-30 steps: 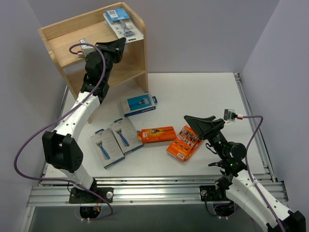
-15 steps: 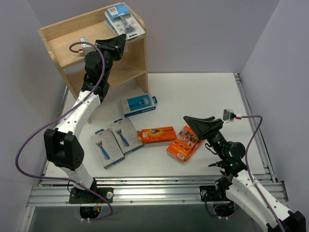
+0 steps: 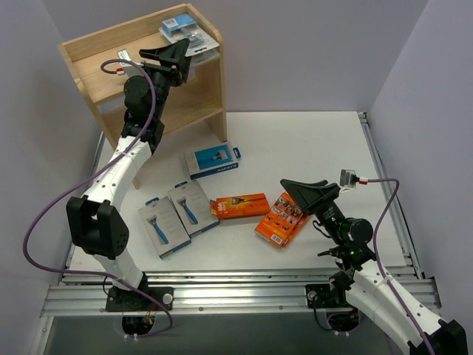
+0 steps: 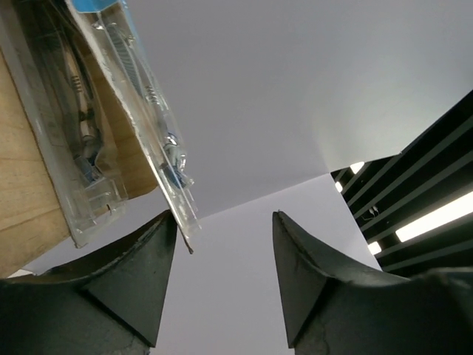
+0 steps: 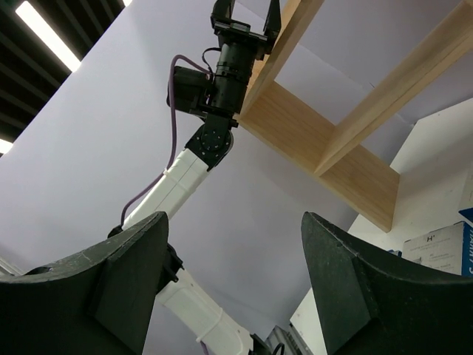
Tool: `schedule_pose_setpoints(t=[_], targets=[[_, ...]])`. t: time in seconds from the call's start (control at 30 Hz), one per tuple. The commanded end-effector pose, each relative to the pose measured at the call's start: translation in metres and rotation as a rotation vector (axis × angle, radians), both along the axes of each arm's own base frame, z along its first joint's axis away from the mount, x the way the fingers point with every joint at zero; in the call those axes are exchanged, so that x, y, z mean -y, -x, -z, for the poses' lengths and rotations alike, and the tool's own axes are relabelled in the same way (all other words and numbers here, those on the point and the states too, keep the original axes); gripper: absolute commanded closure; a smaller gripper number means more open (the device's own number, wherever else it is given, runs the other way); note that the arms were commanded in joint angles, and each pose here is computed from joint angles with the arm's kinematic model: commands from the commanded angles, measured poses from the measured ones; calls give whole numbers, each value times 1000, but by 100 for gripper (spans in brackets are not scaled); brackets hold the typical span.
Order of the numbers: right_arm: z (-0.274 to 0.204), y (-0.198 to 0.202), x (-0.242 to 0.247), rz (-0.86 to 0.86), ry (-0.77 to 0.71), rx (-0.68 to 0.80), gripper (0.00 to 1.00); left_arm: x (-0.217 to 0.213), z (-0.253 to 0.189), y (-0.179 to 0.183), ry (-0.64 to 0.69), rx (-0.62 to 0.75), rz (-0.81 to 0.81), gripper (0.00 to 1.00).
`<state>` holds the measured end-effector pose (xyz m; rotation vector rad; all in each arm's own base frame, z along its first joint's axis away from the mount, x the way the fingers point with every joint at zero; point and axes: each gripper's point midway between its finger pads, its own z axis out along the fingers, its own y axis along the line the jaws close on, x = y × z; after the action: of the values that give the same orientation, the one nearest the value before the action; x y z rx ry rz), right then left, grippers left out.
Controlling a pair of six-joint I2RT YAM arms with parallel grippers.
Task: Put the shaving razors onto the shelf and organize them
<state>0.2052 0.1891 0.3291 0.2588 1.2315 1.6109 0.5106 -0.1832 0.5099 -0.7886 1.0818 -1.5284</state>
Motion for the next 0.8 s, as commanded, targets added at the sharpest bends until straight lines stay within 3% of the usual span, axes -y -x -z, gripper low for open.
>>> schedule_pose_setpoints(t=[0.0,0.1,0.13,0.3,0.33,0.77], targets=[[-20,7,7,15,-43,86,32,-3,10,-11,12,-40,29,35],[-18,6,7,16,-52,80,32,-1,17,-11,-33,-77,54,29],[-19,6,7,15,-55,85,32,-1,15,-9,-41,-77,55,12],[-15,6,8,11,-65,74,32,-3,27,-12,-128,-132,75,0],[-15,6,8,11,-65,75,32,0,38,-13,-155,-173,96,6],[-1,6,10,16,-77,50,32,-20,60,-23,-328,-277,119,6]])
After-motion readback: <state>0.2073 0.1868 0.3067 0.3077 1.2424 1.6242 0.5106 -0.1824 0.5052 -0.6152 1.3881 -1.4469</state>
